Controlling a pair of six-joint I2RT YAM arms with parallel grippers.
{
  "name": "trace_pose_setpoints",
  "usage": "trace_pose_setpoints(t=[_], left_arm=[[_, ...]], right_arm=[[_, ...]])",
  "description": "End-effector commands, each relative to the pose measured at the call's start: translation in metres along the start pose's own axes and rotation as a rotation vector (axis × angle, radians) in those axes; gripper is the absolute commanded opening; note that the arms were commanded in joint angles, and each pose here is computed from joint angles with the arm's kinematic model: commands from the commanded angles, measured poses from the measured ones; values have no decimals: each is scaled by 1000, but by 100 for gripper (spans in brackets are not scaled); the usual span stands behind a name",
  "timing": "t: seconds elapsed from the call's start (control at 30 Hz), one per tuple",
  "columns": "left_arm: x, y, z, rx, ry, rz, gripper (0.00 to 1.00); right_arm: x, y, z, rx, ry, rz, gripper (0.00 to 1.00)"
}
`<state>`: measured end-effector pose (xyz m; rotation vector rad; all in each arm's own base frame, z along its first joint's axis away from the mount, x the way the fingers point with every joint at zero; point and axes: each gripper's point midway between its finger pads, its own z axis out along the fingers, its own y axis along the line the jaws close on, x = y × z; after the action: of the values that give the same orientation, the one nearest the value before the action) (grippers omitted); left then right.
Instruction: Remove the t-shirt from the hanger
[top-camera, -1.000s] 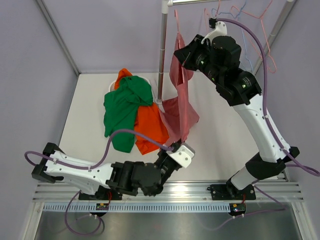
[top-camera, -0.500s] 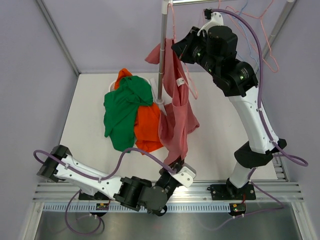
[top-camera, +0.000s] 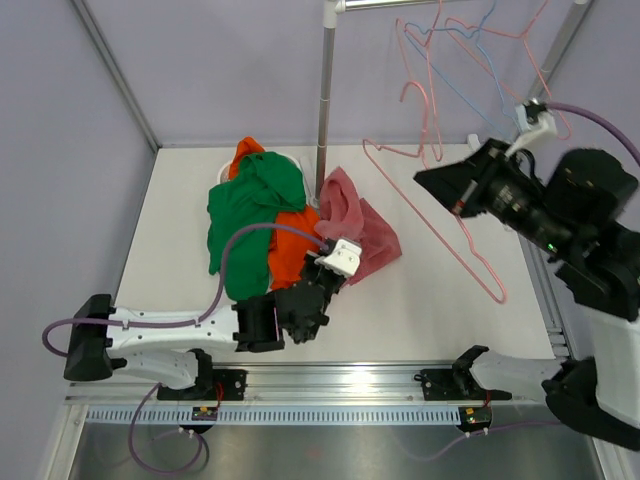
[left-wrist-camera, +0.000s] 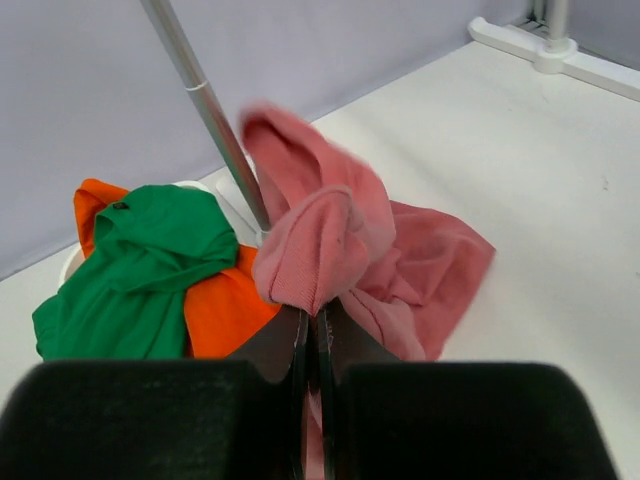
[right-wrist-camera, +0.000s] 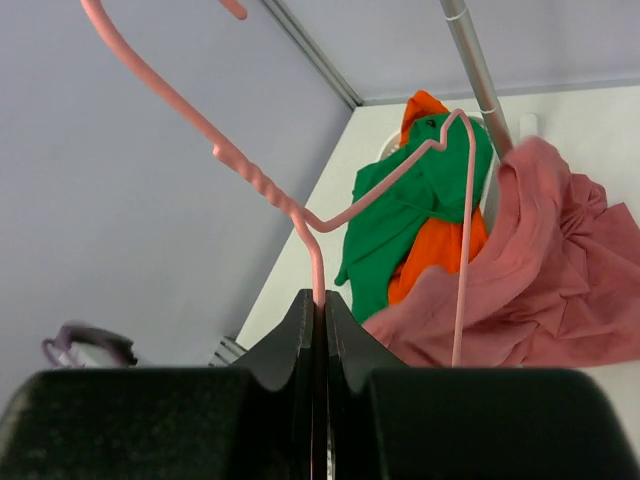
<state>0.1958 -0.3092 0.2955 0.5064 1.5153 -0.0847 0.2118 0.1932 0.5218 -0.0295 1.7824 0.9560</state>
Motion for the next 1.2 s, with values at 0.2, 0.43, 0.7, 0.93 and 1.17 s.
trace_pose_setpoints(t=[0.2, 0.43, 0.7, 0.93, 1.17], left_arm=[[-92, 49, 68, -13, -133, -140, 0], [-188, 153, 106, -207, -191, -140, 0], [-237, 231, 101, -355, -256, -98, 0], [-236, 275, 130, -468, -268, -56, 0], [-282, 315, 113, -556, -383, -48, 2]], right_arm=[[21, -9, -36, -23, 15, -9, 0], [4, -11, -6, -7, -49, -54, 0], [-27, -18, 33, 70, -151, -124, 0], [-57, -16, 76, 91, -247, -191, 0], [-79, -24, 107, 118, -284, -205, 0]])
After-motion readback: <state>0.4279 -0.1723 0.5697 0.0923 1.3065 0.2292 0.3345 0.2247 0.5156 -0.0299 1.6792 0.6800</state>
